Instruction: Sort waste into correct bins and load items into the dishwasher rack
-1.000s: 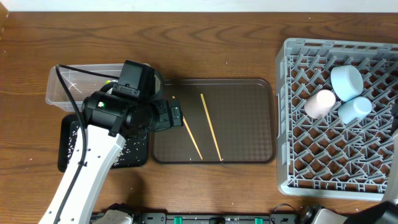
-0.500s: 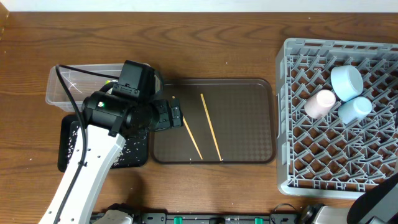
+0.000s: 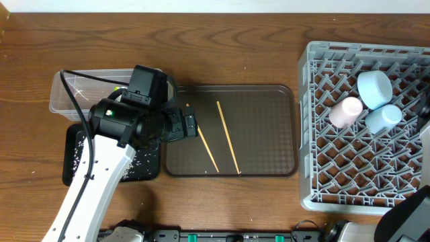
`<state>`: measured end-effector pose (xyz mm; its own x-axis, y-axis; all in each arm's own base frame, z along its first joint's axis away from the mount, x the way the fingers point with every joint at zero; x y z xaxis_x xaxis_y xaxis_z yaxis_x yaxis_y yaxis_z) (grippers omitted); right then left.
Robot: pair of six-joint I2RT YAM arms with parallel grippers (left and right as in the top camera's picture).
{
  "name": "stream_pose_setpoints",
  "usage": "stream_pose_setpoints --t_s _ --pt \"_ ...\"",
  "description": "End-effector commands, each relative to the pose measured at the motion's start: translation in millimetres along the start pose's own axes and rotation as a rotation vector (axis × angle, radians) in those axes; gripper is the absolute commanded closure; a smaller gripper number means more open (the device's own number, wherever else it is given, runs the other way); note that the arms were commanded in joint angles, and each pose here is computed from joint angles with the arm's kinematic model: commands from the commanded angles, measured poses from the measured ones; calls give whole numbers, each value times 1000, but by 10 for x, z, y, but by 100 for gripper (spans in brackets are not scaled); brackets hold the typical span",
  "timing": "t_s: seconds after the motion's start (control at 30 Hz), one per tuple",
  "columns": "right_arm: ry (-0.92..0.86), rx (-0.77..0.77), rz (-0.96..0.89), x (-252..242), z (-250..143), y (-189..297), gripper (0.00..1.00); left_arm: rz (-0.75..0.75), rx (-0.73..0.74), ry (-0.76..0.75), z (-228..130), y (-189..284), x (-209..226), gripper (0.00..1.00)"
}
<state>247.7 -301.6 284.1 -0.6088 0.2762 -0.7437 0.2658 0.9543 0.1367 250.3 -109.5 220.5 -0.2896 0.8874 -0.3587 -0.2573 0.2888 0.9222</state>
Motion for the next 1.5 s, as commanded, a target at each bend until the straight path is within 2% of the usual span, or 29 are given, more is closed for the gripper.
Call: stream_pose_setpoints --t_s 0.0,0.1,0.27,0.4,0.77,0.9,1.17,1.27,1.47 --pt "-61 51 12 46 -36 22 99 -10 -24 -2 39 70 -20 2" --pt "-176 44 10 63 -16 45 99 -9 -24 -2 39 70 -19 2" --pt "-215 27 -8 37 32 147 99 -9 -24 -2 39 70 -19 2" --pt "-338 14 -3 95 67 195 99 -9 -24 -2 39 70 -19 2" --pt "-616 56 1 246 -15 242 99 -10 -24 -2 39 70 -20 2" --pt "-613 35 -1 269 -47 337 99 -9 -24 -2 39 70 -19 2" --pt "-731 -11 -18 216 -163 501 99 -10 -24 -2 39 70 -20 2" --pt "-752 -38 -30 172 -207 587 84 -9 -24 -2 39 70 -19 2" --pt "-762 -105 -22 150 -267 704 87 -10 -24 -2 39 70 -20 2"
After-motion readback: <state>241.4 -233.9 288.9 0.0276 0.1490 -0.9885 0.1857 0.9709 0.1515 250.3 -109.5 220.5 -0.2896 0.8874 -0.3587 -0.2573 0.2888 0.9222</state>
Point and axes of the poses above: each gripper's point midway between its finger pads, its own y axis back along the fingers, its own x axis along the line the jaws close on, z = x × y, the point moved 2 cm from there along y, back along the fingers, and after that the axes turned 11 degrees about y, right-handed, at the moved point
